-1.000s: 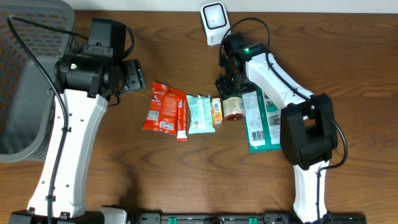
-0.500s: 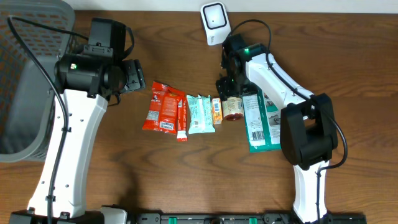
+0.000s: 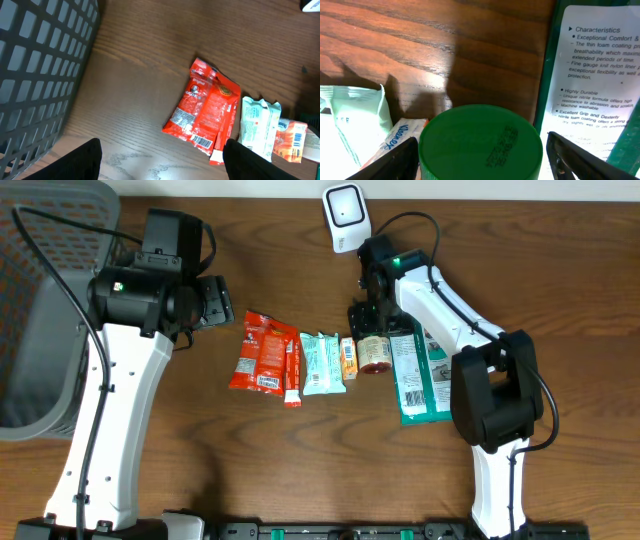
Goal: Scan the item barcode
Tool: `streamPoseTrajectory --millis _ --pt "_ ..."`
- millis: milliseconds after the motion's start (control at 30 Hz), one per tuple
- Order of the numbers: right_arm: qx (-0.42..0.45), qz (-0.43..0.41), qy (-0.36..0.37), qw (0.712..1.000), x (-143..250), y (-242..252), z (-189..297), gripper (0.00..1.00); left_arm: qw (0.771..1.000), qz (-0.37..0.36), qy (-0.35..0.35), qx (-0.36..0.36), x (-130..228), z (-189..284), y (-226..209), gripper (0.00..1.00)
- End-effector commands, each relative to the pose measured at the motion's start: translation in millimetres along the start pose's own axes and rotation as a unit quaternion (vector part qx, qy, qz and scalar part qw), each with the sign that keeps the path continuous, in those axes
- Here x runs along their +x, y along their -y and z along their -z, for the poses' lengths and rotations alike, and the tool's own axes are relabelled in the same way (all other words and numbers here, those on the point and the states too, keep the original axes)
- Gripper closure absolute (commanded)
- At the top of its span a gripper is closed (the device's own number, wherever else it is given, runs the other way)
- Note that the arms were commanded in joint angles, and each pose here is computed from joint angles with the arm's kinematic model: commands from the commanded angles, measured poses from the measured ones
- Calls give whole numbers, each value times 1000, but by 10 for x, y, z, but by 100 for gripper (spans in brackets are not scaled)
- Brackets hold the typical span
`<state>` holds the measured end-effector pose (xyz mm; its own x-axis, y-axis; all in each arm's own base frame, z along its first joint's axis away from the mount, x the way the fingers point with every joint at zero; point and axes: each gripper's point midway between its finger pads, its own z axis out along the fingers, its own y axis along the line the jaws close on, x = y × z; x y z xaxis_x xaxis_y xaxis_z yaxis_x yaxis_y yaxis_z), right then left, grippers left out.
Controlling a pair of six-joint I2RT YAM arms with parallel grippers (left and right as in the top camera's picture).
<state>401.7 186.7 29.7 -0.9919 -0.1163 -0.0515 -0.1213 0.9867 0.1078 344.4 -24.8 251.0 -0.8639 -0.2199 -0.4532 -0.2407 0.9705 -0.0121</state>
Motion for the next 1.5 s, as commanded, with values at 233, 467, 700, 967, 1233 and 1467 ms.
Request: streamPoseTrajectory --millis 233,467,700,967,1233,1467 --pt "5 -17 -13 1000 100 54 -174 30 1000 6 -5 -9 36 -33 -37 22" --pt "0 -15 5 1000 24 32 -106 46 1000 6 -5 -9 35 -33 -38 22" --pt "-14 -9 52 999 -125 -46 264 47 1000 6 -5 -9 36 -33 -36 22" --pt "-13 -6 88 996 -236 -52 432 52 1000 6 -5 -9 36 -33 -36 22" --pt "9 -22 128 992 -387 -15 498 57 1000 6 -5 -9 36 -33 -36 22" --pt "62 -11 189 980 -415 -39 903 59 1000 6 -5 -9 36 -33 -36 22"
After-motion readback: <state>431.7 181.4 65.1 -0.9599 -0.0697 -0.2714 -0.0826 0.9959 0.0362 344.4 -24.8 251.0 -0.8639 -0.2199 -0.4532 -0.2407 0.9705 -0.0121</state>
